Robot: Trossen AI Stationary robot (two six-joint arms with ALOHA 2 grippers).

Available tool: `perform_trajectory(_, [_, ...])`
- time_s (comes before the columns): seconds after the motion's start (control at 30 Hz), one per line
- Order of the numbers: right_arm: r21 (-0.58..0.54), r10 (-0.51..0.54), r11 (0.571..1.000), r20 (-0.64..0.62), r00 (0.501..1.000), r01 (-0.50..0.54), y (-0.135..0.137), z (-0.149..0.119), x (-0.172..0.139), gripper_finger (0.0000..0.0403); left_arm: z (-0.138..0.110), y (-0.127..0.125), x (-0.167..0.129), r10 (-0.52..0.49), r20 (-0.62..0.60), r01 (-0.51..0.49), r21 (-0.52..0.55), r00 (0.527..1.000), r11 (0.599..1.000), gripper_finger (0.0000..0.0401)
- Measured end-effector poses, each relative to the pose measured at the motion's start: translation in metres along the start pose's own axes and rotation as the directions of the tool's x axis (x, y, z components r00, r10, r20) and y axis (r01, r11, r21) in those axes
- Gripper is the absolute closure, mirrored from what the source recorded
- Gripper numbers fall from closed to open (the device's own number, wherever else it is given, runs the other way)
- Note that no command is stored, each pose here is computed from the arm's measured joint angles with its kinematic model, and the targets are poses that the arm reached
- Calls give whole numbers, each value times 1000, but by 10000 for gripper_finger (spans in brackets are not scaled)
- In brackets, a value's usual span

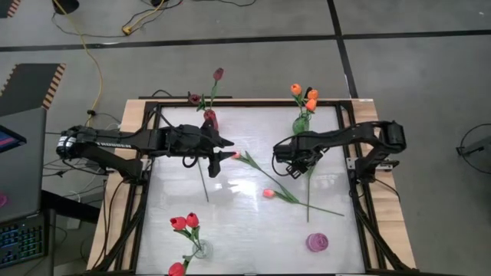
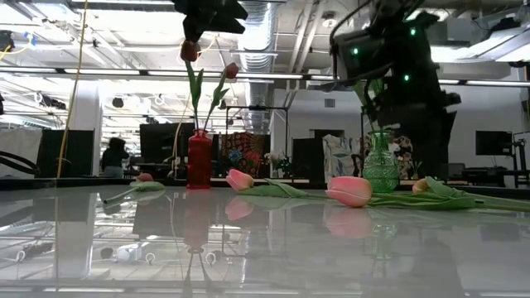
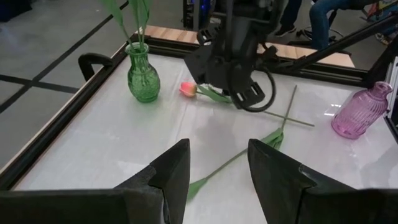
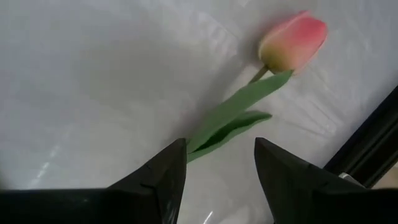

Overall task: Sort flowers into vase by color
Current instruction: Put the pink flower into the purple vase

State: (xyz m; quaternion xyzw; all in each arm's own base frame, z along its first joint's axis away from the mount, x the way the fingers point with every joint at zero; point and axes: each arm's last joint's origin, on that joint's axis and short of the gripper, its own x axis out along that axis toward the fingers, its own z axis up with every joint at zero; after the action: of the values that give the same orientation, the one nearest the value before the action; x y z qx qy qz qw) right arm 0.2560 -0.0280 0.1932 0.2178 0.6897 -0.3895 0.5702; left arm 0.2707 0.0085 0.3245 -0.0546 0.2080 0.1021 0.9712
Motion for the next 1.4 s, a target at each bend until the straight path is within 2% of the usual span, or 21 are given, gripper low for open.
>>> perform_trajectory(0.3, [82, 39, 996, -48, 998, -35, -12, 6, 38, 191, -1, 0, 0, 1, -11, -1, 9, 1000, 1000, 252])
perform_trajectory(0.43, [118, 70, 991, -24, 997, -67, -15, 12, 46, 191, -1, 0, 0, 2, -11, -1, 10, 1000, 1000, 252])
perform_trajectory(0.77, [198, 88, 977, -55, 995, -76, -27, 15, 59, 198, -1, 0, 0, 2, -11, -2, 10, 1000, 1000, 252])
perform_trajectory(1.07, [206, 121, 973, -46, 992, -109, -25, 17, 60, 272, -1, 0, 0, 1, -11, -1, 9, 1000, 1000, 252])
perform_trajectory(1.4, [141, 142, 981, -39, 989, -135, -25, 18, 59, 352, -1, 0, 0, 2, -11, -2, 9, 1000, 1000, 252])
